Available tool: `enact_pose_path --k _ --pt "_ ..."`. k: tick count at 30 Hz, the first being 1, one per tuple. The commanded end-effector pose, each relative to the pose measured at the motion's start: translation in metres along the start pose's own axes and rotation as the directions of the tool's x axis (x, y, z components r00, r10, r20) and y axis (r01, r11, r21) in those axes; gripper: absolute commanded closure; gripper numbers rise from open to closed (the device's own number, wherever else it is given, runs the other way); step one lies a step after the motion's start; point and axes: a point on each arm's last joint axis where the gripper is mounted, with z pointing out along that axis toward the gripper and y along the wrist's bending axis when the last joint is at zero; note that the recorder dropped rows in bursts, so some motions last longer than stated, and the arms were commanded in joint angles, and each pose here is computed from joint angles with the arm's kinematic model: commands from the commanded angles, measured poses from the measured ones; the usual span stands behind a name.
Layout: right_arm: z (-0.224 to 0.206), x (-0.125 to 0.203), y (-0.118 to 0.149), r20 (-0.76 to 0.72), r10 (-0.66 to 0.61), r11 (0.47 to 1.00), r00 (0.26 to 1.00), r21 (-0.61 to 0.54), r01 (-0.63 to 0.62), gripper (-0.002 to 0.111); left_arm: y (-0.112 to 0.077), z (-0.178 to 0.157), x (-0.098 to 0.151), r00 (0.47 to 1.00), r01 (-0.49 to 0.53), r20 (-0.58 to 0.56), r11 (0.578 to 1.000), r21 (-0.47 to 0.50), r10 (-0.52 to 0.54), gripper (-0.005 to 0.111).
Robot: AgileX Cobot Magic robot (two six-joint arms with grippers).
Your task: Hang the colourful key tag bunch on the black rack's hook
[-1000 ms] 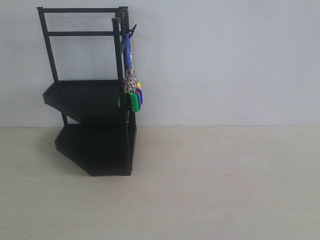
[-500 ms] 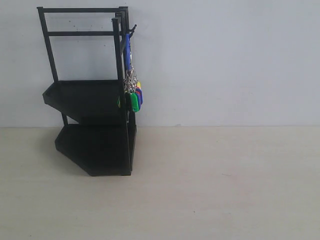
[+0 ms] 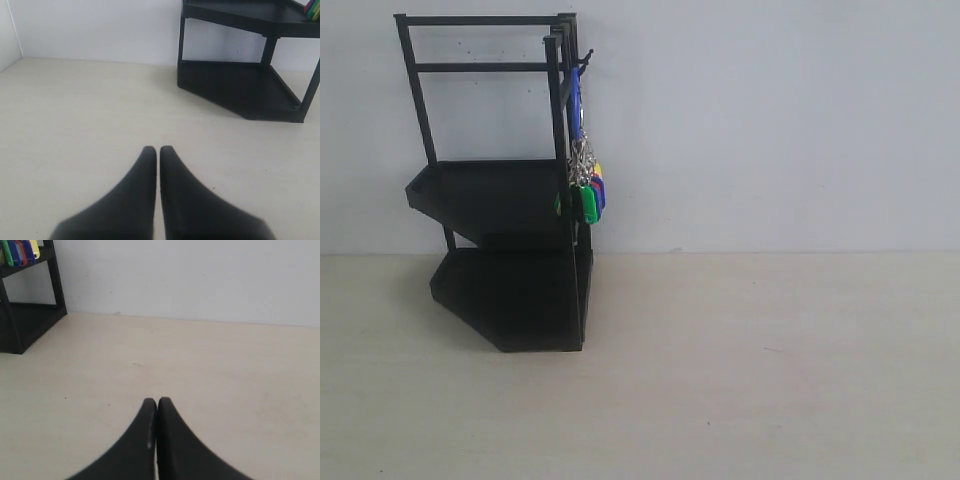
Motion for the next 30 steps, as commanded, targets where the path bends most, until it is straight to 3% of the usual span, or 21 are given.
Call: enact_pose_path --k 1,5,10,30 --pt "0.0001 0.0067 -0.0003 -0.048 0.027 1.0 0.998 0.006 -0.026 0.108 0.0002 0.0 -0.0017 1.0 0.002 0.01 1.0 -0.003 -0.002 0.102" --pt "-0.0001 0.0093 -0.0001 -0.077 0.025 1.0 0.997 0.005 -0.025 0.108 0.0002 0.0 -0.0017 1.0 0.002 0.01 1.0 -0.003 -0.002 0.102" --pt "-0.0007 0.0094 -0.009 -0.069 0.063 0.984 0.996 0.168 -0.051 0.108 0.0002 0.0 -0.0017 1.0 0.002 0.01 1.0 -0.003 -0.002 0.102" --pt "-0.0008 0.0094 -0.0092 -0.068 0.069 0.983 0.995 0.172 -0.056 0.108 0.0002 0.0 -0.0017 1.0 0.002 0.01 1.0 -0.003 -0.002 0.102"
